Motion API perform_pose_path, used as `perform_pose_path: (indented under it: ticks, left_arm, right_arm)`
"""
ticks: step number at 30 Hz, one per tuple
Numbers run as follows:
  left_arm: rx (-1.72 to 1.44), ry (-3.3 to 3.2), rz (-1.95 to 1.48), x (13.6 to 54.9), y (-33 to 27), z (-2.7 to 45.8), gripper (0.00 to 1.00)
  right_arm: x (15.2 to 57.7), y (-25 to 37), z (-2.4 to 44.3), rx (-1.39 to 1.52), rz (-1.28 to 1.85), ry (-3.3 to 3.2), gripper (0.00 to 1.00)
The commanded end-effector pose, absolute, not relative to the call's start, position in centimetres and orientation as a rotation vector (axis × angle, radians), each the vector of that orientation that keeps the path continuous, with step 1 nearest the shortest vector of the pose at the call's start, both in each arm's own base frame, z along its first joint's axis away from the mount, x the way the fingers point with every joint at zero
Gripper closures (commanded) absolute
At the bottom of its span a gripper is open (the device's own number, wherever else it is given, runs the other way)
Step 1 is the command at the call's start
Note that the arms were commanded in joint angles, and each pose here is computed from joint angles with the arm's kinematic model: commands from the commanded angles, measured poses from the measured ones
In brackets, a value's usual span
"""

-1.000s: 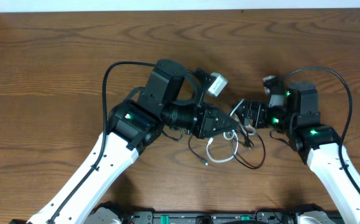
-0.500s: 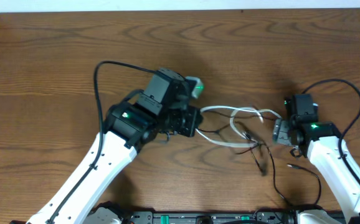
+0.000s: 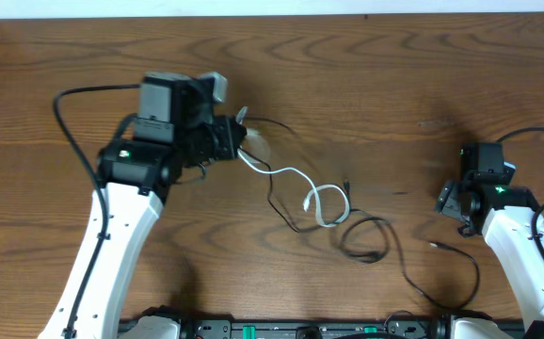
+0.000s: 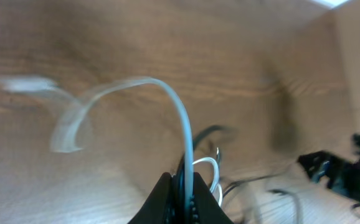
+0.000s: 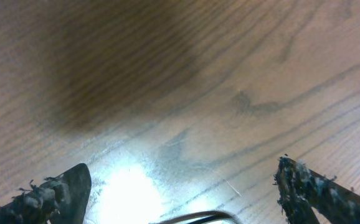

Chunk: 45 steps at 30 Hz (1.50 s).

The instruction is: Untangle cables

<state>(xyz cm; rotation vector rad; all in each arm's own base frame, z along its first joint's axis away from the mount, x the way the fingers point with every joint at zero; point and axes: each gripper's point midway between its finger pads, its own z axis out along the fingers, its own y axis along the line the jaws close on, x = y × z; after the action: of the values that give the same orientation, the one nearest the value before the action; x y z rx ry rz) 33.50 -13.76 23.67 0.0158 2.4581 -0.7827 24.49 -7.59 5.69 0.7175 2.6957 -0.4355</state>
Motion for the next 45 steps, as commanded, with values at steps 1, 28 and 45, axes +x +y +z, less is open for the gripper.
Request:
perform_pose_path:
  ticks: [1,28,45]
  left_arm:
    - [0.044,2.374,-0.958,33.3,-14.8,26.5,0.92]
    - [0.249,2.37,-0.817,33.6,-19.9,24.7,0.71]
    - [0.143,2.475,-0.812,32.1,-18.9,23.6,0.17]
  right_arm:
    - [25.4,-6.4,5.5,0.737,-0.303,2.691,0.05]
    - [25.9,9.7,7.2,-0.127,0.723,2.741,0.08]
    - [26.1,8.9,6.8,-0.115,0.65,2.754,0.07]
